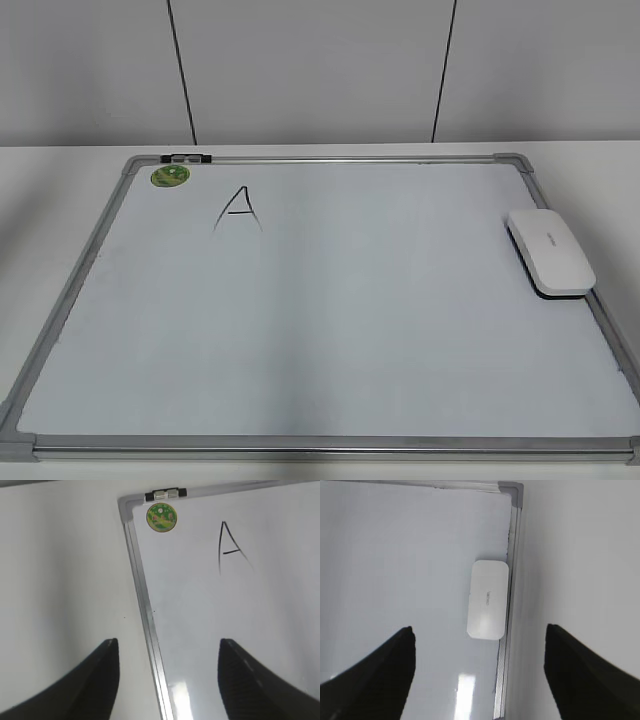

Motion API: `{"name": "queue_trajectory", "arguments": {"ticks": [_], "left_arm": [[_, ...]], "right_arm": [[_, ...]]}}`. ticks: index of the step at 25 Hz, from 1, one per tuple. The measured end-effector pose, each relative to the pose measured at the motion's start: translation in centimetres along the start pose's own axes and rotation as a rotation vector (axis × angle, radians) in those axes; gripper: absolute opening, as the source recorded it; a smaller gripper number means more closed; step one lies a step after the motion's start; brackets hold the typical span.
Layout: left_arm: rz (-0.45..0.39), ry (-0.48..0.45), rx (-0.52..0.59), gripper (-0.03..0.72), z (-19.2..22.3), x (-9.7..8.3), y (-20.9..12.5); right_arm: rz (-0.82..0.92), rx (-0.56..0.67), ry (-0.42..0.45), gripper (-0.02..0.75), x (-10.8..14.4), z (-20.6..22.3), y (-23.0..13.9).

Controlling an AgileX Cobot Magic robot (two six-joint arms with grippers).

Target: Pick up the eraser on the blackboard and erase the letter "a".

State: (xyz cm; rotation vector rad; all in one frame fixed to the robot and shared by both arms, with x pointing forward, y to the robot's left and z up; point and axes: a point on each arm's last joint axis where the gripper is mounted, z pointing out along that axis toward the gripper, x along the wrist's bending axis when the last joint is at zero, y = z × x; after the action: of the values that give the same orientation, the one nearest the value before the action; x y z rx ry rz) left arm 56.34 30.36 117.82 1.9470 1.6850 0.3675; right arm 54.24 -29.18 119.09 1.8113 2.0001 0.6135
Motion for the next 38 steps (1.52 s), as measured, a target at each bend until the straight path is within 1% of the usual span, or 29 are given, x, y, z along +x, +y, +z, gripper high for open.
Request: {"name": "queue_trajectory", "arguments": {"ticks": [2,6,9,13,16,19,22,26,31,34,38], "left_arm": [[0.016,0.018,-0.026,0.459,-2.5,-0.8,-1.7],[0.029,0.032,-0.049,0.459,-5.9,-2.3,-5.8],[0.028,0.032,-0.051,0.459,-7.2,-3.1,-9.2],[0.001,0.033,-0.065,0.449,-8.4,-4.1,-13.7],[-0.023,0.023,-0.069,0.444,-8.6,-4.7,-16.9],[-0.017,0.005,-0.083,0.443,-8.8,-5.5,-19.6],[0.01,-0.016,-0.089,0.443,-8.8,-6.1,-21.7],[0.037,0.011,-0.114,0.442,-8.8,-6.1,-24.6],[0.043,0.031,-0.123,0.442,-7.8,-6.0,-27.8],[0.041,0.045,-0.11,0.442,-6.6,-5.7,-29.0],[0.033,0.053,-0.088,0.442,-5.0,-5.4,-30.1]], "right_arm": [[-0.001,-0.009,-0.001,0.595,0.2,-1.3,-1.4],[-0.005,-0.064,-0.005,0.595,0.7,-4.9,-4.6],[-0.009,-0.115,-0.009,0.594,1.0,-7.4,-6.8],[-0.012,-0.182,-0.007,0.594,1.5,-10.1,-9.9],[-0.009,-0.224,0.013,0.593,2.0,-11.6,-12.5],[0.002,-0.254,0.036,0.593,2.5,-12.4,-15.1],[0.023,-0.271,0.05,0.593,2.9,-12.6,-18.0],[0.03,-0.267,0.056,0.593,3.1,-11.8,-21.5],[0.038,-0.243,0.047,0.589,3.2,-10.0,-25.2],[0.046,-0.22,-0.002,0.589,2.8,-8.7,-27.1],[0.078,-0.184,-0.088,0.588,2.0,-7.0,-28.9]]}}
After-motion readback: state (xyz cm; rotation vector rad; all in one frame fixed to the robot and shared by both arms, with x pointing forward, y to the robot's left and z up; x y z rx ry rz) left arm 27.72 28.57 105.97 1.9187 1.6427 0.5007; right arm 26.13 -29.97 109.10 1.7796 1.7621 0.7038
